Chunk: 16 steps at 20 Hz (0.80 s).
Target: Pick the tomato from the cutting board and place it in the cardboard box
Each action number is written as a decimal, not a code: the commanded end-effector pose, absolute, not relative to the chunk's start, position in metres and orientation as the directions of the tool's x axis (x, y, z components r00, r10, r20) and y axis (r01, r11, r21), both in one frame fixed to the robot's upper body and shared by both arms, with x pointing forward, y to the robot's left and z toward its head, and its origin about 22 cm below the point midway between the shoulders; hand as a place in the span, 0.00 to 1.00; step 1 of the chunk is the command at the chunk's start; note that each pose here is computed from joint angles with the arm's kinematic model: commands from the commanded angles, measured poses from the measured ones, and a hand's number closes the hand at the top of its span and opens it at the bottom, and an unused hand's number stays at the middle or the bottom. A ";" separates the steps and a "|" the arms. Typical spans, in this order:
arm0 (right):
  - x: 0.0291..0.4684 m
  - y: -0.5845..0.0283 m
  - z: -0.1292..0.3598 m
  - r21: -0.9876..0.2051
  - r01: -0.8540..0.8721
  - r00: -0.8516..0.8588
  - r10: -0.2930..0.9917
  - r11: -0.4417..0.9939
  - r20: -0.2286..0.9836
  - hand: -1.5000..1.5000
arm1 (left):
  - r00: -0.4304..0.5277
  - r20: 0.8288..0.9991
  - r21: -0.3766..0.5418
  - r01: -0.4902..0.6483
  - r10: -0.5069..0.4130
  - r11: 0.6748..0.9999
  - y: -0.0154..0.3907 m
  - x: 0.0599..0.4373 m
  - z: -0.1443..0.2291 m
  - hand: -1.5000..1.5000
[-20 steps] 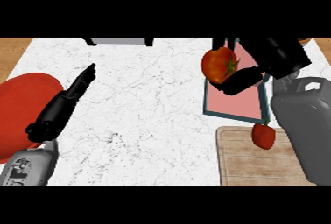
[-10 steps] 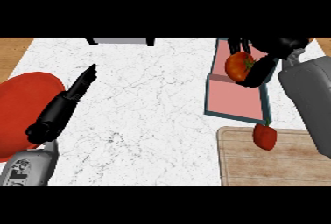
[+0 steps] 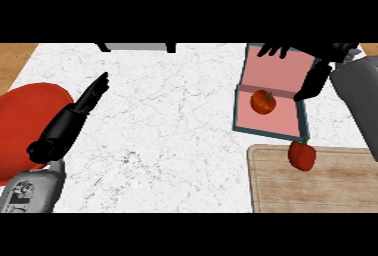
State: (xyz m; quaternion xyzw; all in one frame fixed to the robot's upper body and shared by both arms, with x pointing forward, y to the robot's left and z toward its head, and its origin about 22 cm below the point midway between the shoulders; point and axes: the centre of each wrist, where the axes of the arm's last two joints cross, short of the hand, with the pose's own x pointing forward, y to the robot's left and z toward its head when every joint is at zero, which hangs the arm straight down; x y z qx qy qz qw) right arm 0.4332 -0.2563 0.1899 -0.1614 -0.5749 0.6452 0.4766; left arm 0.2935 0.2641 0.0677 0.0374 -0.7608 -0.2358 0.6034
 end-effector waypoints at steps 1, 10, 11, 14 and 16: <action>0.440 -0.260 0.199 -0.849 -0.429 -0.556 0.651 0.308 0.517 0.00 | -0.269 0.903 0.398 0.237 -0.334 0.886 0.248 0.297 0.068 0.50; 0.451 -0.306 0.155 -0.219 -0.430 -0.218 0.135 0.876 0.967 0.00 | -0.263 0.903 0.402 0.239 -0.340 0.884 0.266 0.294 0.068 0.50; 0.459 -0.294 0.171 -0.190 -0.430 -0.192 0.116 0.883 0.975 0.00 | -0.266 0.901 0.401 0.209 -0.343 0.892 0.258 0.292 0.058 0.50; 0.455 -0.321 0.162 -0.141 -0.352 -0.159 0.089 0.925 0.983 0.00 | -0.281 0.898 0.406 0.241 -0.338 0.881 0.258 0.292 0.075 0.50; 0.458 -0.327 0.182 -0.127 -0.313 -0.194 0.068 0.941 0.979 0.00 | -0.286 0.900 0.398 0.229 -0.330 0.888 0.246 0.301 0.064 0.50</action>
